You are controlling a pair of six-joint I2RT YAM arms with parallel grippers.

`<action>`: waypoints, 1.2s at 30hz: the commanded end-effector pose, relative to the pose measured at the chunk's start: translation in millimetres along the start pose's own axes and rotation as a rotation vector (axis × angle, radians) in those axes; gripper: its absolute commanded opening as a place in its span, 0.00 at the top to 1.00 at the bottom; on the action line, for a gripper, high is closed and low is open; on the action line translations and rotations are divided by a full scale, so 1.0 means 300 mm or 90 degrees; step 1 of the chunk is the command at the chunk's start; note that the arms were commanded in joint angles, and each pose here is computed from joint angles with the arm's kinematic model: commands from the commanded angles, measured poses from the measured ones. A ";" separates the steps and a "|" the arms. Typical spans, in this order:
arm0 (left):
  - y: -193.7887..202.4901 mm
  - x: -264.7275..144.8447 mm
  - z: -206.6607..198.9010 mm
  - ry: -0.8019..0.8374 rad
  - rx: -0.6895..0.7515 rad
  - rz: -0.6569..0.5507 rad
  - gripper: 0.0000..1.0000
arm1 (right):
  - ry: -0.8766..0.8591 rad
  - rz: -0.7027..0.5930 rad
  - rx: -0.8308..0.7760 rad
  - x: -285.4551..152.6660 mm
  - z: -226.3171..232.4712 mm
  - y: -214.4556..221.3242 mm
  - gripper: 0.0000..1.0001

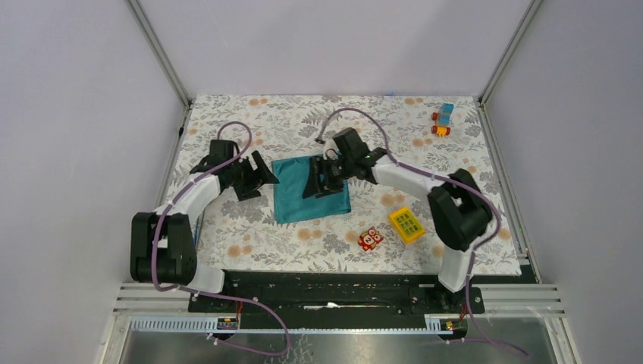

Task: Fold the napkin into a case and place the utensils inside
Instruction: Fold the rectangle-folded napkin at the center of the board, then rotate the square-folded napkin at the center of the board.

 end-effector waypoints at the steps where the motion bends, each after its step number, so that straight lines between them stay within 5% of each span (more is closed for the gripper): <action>1: -0.009 0.049 -0.011 -0.048 0.050 -0.019 0.19 | 0.106 0.000 0.035 -0.091 -0.034 0.081 0.35; 7: 0.080 0.103 0.038 -0.072 0.034 -0.036 0.32 | 0.098 0.017 0.074 -0.090 -0.050 0.197 0.64; 18: 0.105 0.027 -0.006 -0.035 0.044 -0.086 0.32 | 0.324 -0.011 0.143 -0.072 -0.223 0.323 0.96; 30: -0.023 -0.027 -0.163 0.054 0.035 -0.092 0.21 | 0.405 -0.069 0.196 -0.137 -0.509 0.152 0.96; 36: -0.205 0.083 -0.228 0.016 0.056 -0.093 0.11 | 0.413 -0.048 0.135 -0.199 -0.602 -0.005 0.84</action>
Point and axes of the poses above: each gripper's point midway between its finger pads, its own x axis out along the fingers, its own z axis along the line the jaws close on, y = z × x, the point moved 10 cm from there along -x, back along the fingers, and after that the axes turned 14 degrees about -x, right-handed, at the moved point
